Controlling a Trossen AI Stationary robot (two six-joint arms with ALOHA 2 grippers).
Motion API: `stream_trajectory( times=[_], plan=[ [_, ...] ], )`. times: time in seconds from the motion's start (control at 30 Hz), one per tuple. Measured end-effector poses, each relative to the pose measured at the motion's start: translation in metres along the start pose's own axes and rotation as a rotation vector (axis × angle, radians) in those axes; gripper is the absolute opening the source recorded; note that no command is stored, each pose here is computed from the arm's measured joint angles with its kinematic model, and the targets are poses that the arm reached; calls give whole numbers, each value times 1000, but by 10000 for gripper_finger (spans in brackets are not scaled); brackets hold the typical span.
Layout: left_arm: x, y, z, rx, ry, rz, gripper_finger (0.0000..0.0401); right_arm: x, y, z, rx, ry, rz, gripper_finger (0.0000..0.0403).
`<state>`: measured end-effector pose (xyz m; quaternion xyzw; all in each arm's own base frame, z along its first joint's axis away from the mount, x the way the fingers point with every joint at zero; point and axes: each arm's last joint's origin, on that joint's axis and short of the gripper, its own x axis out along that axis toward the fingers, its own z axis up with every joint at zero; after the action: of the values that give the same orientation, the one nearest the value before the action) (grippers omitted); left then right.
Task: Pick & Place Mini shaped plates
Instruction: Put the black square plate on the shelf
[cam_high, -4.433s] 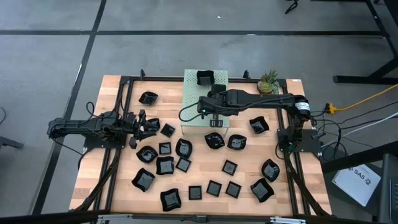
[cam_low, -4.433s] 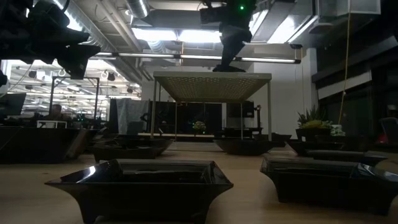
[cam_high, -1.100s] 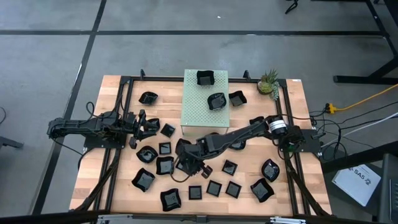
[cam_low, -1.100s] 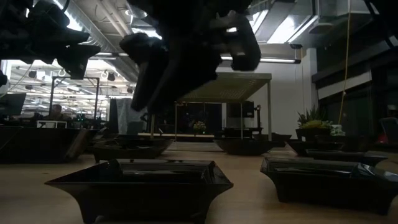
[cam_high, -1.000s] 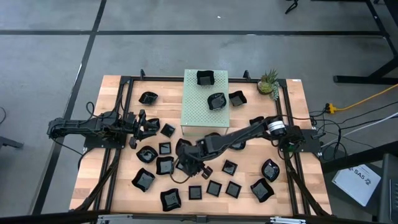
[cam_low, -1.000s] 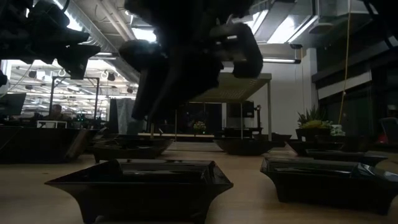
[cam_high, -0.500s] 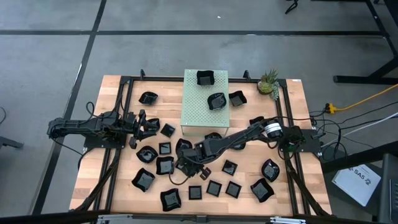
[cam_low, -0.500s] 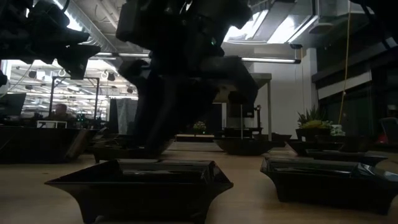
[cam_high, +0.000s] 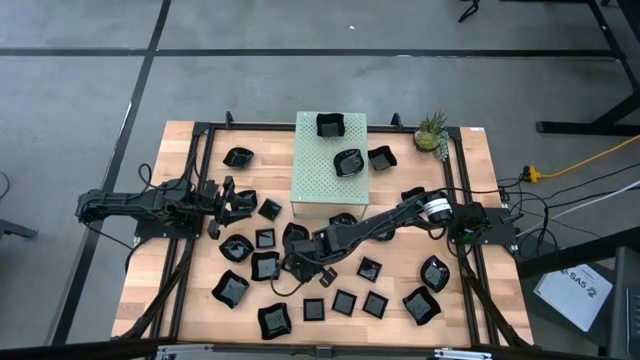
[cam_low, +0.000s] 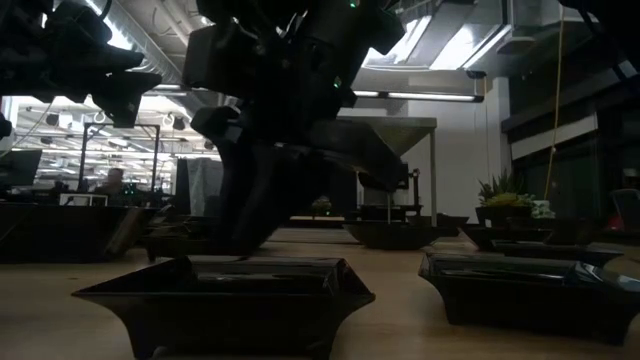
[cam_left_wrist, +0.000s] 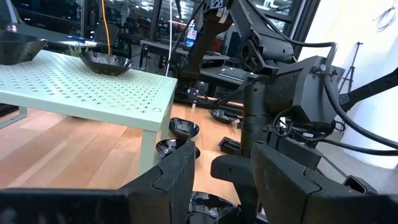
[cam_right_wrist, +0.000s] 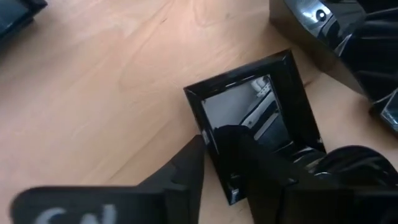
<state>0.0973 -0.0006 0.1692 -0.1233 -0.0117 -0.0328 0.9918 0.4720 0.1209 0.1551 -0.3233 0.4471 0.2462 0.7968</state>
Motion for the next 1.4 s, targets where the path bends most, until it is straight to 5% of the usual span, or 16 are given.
stream_trajectory(
  times=[0.3, 0.83, 1.4],
  plan=[
    [0, 0, 0, 0, 0, 0, 152, -1, 0, 1, 24, -4, -2, 7],
    [0, 0, 0, 0, 0, 0, 152, -29, 0, 3, 84, 7, 26, 7],
    [0, 0, 0, 0, 0, 0, 152, -111, -22, 10, 251, -205, 92, 5]
  ],
)
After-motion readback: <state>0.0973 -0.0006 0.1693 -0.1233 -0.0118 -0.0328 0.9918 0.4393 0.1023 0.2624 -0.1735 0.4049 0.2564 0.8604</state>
